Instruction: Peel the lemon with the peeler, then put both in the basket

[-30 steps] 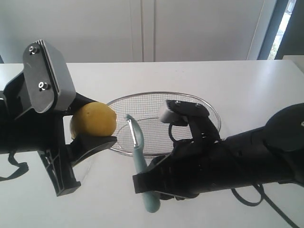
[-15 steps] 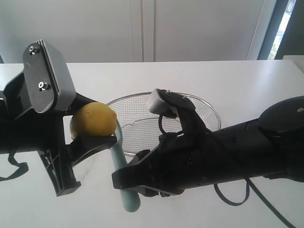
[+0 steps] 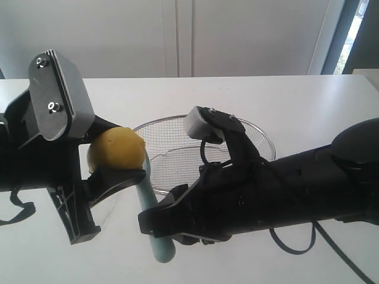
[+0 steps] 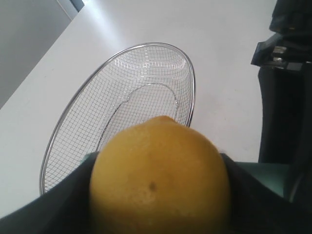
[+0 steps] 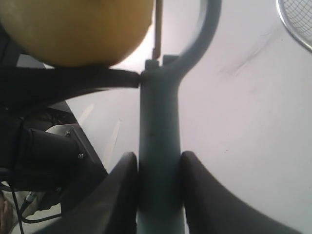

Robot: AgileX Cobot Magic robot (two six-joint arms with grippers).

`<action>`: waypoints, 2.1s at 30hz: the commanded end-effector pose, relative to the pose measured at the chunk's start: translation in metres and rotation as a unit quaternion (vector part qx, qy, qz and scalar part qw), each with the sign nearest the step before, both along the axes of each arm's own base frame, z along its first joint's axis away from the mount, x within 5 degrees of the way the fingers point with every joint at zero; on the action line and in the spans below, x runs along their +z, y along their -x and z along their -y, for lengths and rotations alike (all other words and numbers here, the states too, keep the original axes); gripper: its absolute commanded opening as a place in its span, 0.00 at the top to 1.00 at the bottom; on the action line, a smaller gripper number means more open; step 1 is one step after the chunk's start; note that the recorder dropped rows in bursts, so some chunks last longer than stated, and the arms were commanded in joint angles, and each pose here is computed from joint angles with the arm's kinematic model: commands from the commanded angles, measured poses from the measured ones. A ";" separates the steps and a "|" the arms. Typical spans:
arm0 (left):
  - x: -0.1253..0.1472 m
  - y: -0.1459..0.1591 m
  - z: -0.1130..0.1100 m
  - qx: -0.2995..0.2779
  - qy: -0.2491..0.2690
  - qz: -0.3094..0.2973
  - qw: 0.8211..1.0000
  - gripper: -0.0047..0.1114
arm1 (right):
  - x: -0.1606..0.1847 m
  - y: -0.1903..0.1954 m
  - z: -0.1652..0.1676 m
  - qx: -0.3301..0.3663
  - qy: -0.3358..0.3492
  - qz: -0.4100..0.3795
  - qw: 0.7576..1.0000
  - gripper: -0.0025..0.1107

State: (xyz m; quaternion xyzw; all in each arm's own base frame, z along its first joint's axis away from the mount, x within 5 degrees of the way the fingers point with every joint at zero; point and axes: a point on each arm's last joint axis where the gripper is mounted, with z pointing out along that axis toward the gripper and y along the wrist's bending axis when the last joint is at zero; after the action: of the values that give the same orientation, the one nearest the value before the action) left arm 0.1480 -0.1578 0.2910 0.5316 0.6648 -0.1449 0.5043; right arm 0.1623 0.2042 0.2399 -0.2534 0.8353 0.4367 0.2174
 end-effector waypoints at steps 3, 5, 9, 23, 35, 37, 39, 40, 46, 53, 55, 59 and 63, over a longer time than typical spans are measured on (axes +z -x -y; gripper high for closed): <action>0.000 0.003 0.001 -0.003 0.005 -0.007 1.000 0.96 | 0.010 0.002 0.002 0.006 -0.008 0.028 1.000 0.98; 0.000 0.003 0.001 -0.003 0.005 -0.007 1.000 0.96 | 0.011 0.002 0.002 0.006 -0.008 0.028 1.000 0.98; 0.000 0.003 0.001 -0.003 0.005 -0.007 1.000 0.96 | 0.011 0.002 0.003 0.004 -0.007 0.033 0.999 0.98; 0.000 0.003 0.001 -0.003 0.005 -0.007 1.000 0.96 | 0.016 0.003 0.006 0.000 -0.006 0.046 0.999 0.98; 0.000 0.003 0.001 -0.003 0.005 -0.007 1.000 0.96 | 0.021 0.005 0.010 -0.013 0.000 0.056 0.998 0.98; 0.000 0.003 0.001 -0.003 0.005 -0.007 1.000 0.96 | 0.020 0.004 0.011 -0.019 0.004 0.056 0.998 0.98; 0.000 0.003 0.001 -0.002 0.006 -0.006 1.000 0.96 | 0.020 0.003 0.011 -0.021 0.008 0.059 0.998 0.98; 0.000 0.002 0.000 -0.001 0.006 -0.005 1.000 0.96 | 0.020 0.003 0.012 -0.023 0.009 0.058 0.998 0.98; 0.007 0.005 -0.003 0.004 0.018 0.010 1.000 0.96 | 0.019 0.002 0.012 -0.027 0.013 0.060 0.998 0.98; 0.007 0.009 -0.011 0.016 0.026 0.023 0.999 0.96 | 0.019 0.001 0.013 -0.037 0.012 0.055 0.998 0.98; 0.007 0.009 -0.011 0.020 0.026 0.025 0.999 0.96 | 0.020 0.001 0.013 -0.037 0.011 0.057 0.998 0.98; 0.007 0.009 -0.011 0.020 0.026 0.025 0.999 0.96 | 0.028 0.006 0.016 -0.036 -0.001 0.068 0.997 0.98; 0.007 0.009 -0.011 0.020 0.026 0.025 0.999 0.96 | 0.039 0.011 0.020 -0.037 -0.016 0.084 0.996 0.98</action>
State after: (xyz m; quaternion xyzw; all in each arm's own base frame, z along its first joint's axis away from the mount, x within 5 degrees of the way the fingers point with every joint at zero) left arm 0.1419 -0.1478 0.2962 0.5147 0.6581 -0.1328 0.5332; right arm 0.1554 0.1868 0.2686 -0.2535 0.8256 0.4108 0.2922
